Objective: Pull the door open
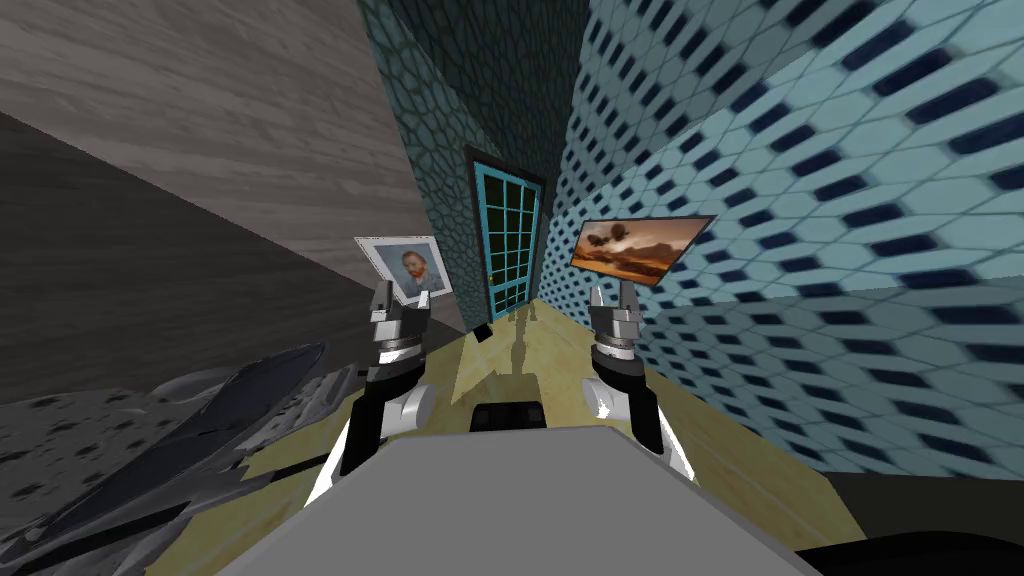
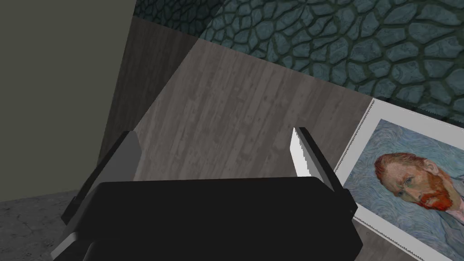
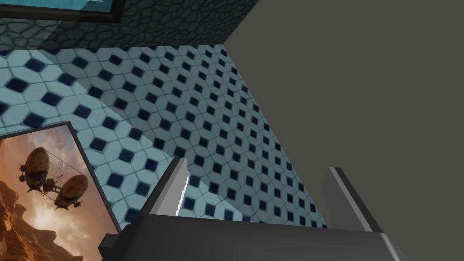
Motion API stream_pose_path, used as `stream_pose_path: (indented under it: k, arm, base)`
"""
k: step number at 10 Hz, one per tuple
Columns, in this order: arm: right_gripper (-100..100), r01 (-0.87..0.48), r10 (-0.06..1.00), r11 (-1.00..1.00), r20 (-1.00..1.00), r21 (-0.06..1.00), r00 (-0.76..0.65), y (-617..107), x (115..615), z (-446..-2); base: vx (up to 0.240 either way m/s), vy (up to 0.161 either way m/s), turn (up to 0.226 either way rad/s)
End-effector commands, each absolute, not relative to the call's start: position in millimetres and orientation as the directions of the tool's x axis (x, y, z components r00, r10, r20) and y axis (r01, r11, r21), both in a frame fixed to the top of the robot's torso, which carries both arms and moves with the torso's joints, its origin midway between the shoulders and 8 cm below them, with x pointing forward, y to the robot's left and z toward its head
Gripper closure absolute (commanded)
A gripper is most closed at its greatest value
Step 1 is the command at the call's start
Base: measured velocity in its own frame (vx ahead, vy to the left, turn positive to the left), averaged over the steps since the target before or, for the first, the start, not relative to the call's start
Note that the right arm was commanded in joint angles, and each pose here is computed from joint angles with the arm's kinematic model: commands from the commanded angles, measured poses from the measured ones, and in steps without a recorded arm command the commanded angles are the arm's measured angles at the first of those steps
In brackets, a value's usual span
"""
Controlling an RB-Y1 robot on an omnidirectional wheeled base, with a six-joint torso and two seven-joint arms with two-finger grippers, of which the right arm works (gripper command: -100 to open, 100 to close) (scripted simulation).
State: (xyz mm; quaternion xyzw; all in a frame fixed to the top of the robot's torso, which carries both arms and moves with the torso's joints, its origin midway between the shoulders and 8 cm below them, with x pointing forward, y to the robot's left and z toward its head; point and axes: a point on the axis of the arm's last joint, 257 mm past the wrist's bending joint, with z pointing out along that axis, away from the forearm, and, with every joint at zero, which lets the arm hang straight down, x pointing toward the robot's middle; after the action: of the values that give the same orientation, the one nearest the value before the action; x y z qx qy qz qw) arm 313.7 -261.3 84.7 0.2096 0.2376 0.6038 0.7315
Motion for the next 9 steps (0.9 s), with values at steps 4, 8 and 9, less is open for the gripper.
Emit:
stream_pose_path:
  k: [4, 8, 9]
  arm:
    - [-100, -0.764, 0.996, 0.076, -0.021, 0.640, 0.082, -270.3, 330.2, 57.9]
    - [-100, -0.733, 0.998, -0.039, 0.069, 0.679, 0.011, -281.6, 346.3, 27.8]
    - [-100, -0.726, 0.996, -0.063, 0.090, 0.685, -0.002, -284.2, 349.5, 21.3]
  base:
    - [0.067, -0.015, 0.247]
    - [0.095, -0.021, 0.250]
    - [0.082, -0.019, 0.188]
